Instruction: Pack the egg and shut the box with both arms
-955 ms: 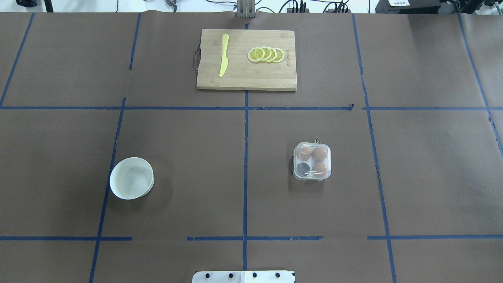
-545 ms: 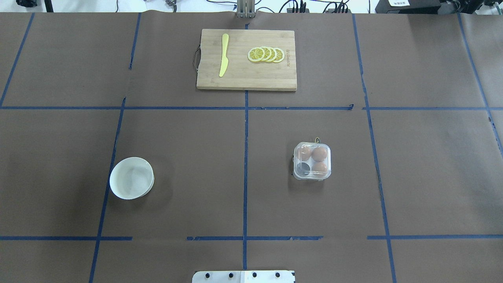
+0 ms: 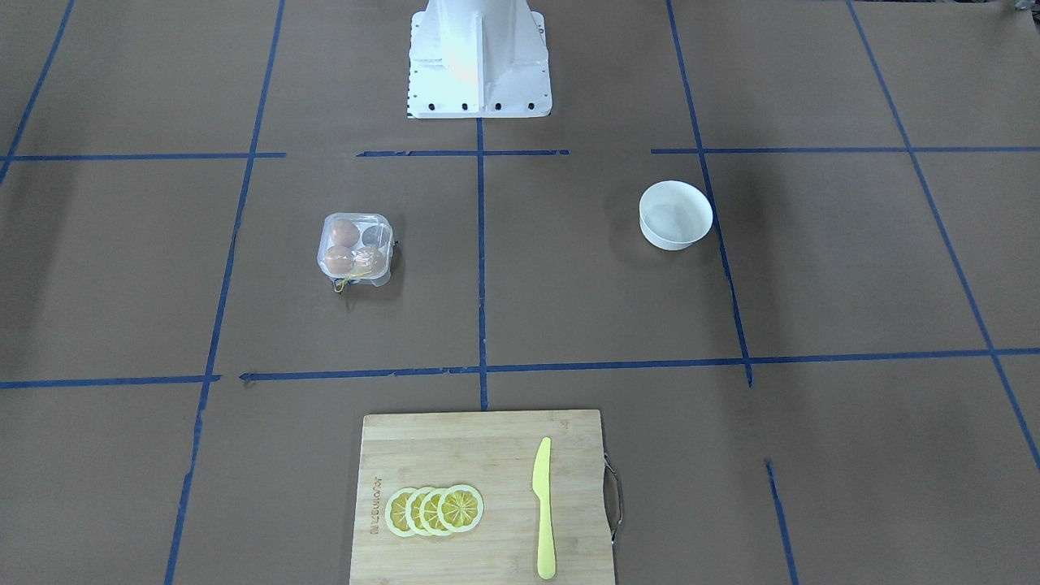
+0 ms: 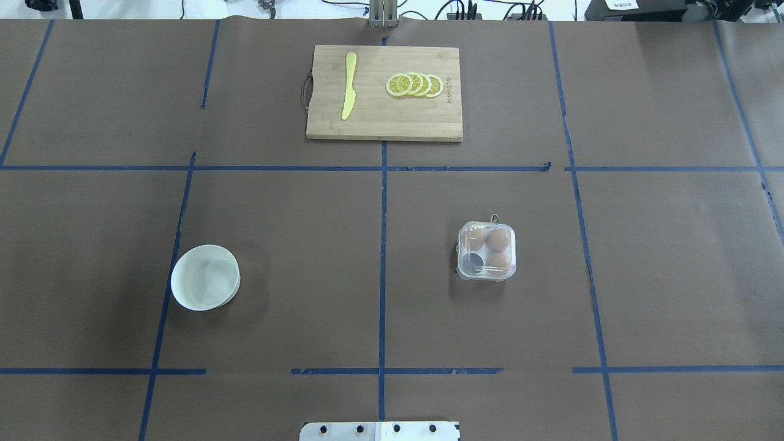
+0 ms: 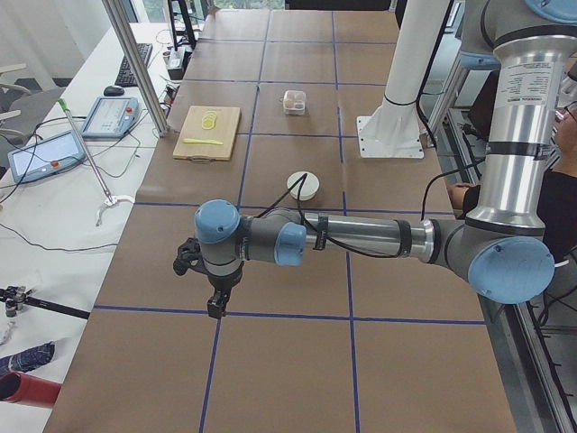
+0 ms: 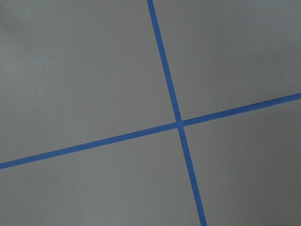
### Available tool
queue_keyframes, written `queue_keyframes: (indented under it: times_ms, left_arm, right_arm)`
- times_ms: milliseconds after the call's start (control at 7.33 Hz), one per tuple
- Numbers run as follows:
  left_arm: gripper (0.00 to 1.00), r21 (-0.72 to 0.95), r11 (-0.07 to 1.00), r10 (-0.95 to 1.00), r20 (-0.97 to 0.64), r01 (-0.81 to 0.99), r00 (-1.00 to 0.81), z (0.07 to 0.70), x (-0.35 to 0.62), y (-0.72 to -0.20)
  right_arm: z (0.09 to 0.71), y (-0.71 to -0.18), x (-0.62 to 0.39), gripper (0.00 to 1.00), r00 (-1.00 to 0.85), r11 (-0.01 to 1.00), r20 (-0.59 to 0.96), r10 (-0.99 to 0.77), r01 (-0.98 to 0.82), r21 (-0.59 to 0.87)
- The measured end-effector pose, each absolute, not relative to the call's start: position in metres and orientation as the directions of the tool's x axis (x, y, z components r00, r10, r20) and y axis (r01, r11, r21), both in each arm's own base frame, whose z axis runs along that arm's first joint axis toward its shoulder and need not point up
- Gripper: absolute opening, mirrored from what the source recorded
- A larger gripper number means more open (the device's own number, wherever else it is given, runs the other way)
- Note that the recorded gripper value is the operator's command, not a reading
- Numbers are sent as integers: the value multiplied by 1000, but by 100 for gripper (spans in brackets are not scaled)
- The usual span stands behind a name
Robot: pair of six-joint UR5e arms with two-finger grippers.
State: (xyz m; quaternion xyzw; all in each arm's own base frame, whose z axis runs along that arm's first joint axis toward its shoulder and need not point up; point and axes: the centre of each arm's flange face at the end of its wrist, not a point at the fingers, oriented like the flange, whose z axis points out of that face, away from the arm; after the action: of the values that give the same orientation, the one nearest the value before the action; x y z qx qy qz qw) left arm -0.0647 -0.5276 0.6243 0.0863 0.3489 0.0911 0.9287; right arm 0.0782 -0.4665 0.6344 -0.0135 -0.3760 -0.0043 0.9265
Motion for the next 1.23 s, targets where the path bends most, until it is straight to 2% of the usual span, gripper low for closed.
queue_keyframes:
  times_ms: [1227]
  left_arm:
    - [100, 223, 974, 177, -640, -40, 748, 635, -65, -520]
  right_arm:
    - [620, -474, 79, 100, 718, 1000, 696, -14, 13, 7]
